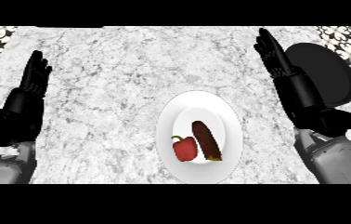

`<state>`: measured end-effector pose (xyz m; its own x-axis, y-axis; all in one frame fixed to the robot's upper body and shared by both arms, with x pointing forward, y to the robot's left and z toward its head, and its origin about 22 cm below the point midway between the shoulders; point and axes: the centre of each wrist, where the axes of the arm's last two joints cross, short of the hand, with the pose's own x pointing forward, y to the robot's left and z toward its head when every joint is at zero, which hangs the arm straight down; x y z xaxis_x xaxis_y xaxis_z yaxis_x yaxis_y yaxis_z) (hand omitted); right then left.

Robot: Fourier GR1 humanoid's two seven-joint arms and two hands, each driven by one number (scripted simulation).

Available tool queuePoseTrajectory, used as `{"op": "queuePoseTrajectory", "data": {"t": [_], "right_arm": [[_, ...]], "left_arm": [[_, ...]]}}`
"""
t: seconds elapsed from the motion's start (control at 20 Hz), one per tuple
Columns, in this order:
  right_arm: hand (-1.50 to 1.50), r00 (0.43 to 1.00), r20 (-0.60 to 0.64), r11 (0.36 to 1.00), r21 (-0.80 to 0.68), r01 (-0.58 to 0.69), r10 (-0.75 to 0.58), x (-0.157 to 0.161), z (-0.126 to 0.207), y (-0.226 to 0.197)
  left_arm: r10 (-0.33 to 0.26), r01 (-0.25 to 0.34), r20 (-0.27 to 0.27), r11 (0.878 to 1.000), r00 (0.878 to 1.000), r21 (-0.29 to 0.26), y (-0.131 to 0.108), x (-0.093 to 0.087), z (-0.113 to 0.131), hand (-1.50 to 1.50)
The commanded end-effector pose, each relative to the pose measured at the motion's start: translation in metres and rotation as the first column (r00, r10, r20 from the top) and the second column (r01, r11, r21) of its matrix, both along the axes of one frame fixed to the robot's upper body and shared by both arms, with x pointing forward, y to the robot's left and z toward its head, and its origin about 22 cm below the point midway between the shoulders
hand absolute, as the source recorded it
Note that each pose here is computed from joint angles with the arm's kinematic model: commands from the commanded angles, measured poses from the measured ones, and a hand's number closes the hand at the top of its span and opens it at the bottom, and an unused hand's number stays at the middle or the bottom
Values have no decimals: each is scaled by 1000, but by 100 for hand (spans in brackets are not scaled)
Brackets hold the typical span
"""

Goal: Pick the sweet potato from the plate and place it in the pan

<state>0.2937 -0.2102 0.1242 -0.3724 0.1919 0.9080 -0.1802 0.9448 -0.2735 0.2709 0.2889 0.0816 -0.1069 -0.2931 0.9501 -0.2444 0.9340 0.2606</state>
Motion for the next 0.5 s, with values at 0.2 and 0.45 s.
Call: {"op": "queuePoseTrajectory", "data": {"t": [0.2, 0.45], "right_arm": [[150, 850, 4, 827, 225, -515, 528, 17, 7, 48], [150, 889, 26, 884, -120, -451, 457, 23, -40, -35]], "left_arm": [[-128, 117, -65, 981, 990, -156, -22, 9, -1, 0], [-155, 110, -155, 958, 976, -266, -23, 9, -19, 0]]}}
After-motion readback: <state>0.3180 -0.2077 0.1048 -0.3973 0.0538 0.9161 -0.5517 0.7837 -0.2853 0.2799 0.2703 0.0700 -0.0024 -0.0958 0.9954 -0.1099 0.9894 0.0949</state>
